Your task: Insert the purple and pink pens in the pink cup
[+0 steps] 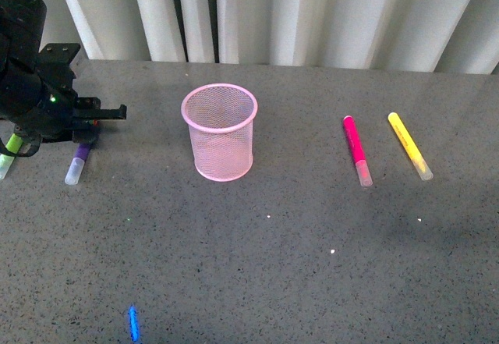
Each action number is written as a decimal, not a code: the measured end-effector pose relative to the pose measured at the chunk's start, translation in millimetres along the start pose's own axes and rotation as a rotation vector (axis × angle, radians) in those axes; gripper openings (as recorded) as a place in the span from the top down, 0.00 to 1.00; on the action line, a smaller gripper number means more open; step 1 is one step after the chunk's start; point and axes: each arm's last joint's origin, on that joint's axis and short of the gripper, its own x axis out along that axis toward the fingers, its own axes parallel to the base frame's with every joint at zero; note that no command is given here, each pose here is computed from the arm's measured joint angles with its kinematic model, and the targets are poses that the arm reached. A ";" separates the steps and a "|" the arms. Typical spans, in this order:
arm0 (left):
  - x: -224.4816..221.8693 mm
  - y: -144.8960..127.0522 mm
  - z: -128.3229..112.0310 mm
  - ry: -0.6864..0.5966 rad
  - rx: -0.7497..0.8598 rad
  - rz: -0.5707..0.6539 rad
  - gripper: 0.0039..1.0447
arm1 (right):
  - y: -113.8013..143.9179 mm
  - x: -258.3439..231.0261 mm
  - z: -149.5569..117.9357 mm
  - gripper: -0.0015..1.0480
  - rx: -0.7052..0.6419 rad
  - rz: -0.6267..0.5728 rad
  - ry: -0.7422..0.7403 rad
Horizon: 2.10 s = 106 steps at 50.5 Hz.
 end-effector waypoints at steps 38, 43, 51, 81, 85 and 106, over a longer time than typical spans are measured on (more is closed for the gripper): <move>-127.0 -111.0 -7.8 -0.806 -0.250 -0.365 0.88 | 0.0 0.0 0.0 0.07 0.000 0.000 0.000; -118.0 -127.5 -18.6 -0.837 -0.282 -0.367 0.88 | 0.0 0.0 0.0 0.07 0.000 0.000 0.000; -107.3 -141.4 -28.3 -0.827 -0.286 -0.368 0.88 | 0.0 0.0 0.0 0.07 0.000 0.000 0.000; -80.7 -160.0 -31.1 -0.785 -0.284 -0.362 0.88 | 0.0 0.0 0.0 0.07 0.000 0.000 0.000; -80.3 -160.1 -31.4 -0.781 -0.283 -0.365 0.78 | 0.0 0.0 0.0 0.07 0.000 0.000 0.000; -102.8 -147.9 -36.7 -0.692 -0.203 -0.360 0.16 | 0.0 0.0 0.0 0.07 0.000 0.000 0.000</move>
